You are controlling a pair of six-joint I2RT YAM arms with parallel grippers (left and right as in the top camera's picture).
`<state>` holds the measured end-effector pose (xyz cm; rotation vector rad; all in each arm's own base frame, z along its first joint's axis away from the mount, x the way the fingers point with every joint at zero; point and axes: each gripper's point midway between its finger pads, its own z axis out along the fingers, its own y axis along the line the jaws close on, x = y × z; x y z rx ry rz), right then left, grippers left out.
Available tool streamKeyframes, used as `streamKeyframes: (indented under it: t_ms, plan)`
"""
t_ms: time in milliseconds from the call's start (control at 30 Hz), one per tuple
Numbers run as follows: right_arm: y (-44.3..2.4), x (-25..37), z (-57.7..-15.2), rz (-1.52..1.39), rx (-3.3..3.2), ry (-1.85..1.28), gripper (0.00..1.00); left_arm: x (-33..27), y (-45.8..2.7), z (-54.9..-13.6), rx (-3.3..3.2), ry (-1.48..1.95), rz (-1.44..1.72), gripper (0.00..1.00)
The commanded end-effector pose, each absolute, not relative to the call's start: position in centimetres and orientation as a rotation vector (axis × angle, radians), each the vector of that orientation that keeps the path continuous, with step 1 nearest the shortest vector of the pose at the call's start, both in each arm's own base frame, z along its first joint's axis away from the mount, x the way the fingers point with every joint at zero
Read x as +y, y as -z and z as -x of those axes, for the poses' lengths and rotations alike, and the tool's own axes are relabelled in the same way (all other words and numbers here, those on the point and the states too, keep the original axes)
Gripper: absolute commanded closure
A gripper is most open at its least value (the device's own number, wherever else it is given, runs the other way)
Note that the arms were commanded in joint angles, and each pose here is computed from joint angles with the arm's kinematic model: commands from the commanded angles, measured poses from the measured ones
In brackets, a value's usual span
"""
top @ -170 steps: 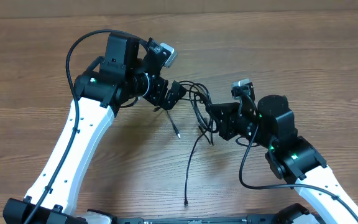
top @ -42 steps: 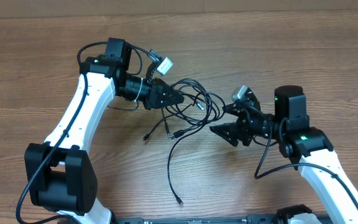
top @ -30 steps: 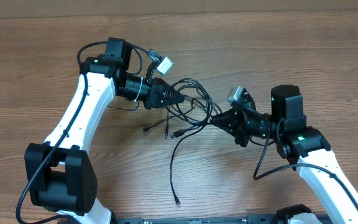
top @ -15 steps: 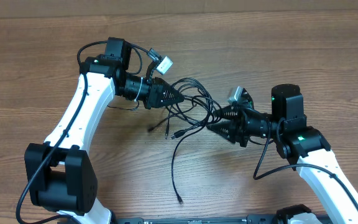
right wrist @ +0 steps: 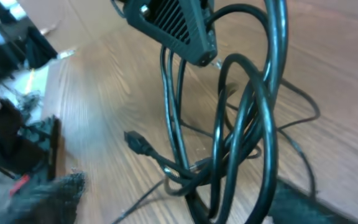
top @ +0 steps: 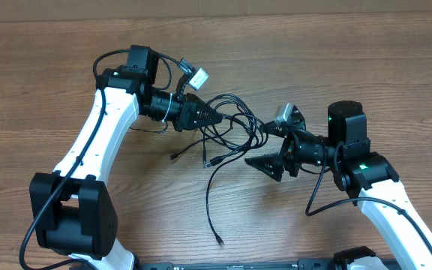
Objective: Untangle cables
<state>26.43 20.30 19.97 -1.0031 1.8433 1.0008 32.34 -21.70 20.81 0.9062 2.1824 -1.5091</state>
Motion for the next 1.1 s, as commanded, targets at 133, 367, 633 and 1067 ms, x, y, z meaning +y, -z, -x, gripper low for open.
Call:
streamKeyframes:
  t_ms: [133,367,633,1067]
  plan:
    - [-20.4,20.1,-27.4,0.99,1.844,-0.933,0.47,-23.1,-21.3,-31.4,2.131,1.586,-0.945,0.96]
    - [-20.1,19.8,-27.9,0.975,1.863,-0.894,0.56,-23.4,-21.8,-31.2,2.104,1.625,-0.943,0.95]
    - [-20.2,19.9,-27.8,0.974,1.863,-0.901,0.96,-23.4,-21.8,-31.2,2.107,1.62,-0.945,0.96]
    - [-24.4,21.8,-24.8,0.981,1.718,-1.242,0.96,-22.1,-18.4,-33.1,2.359,1.383,-0.844,0.96]
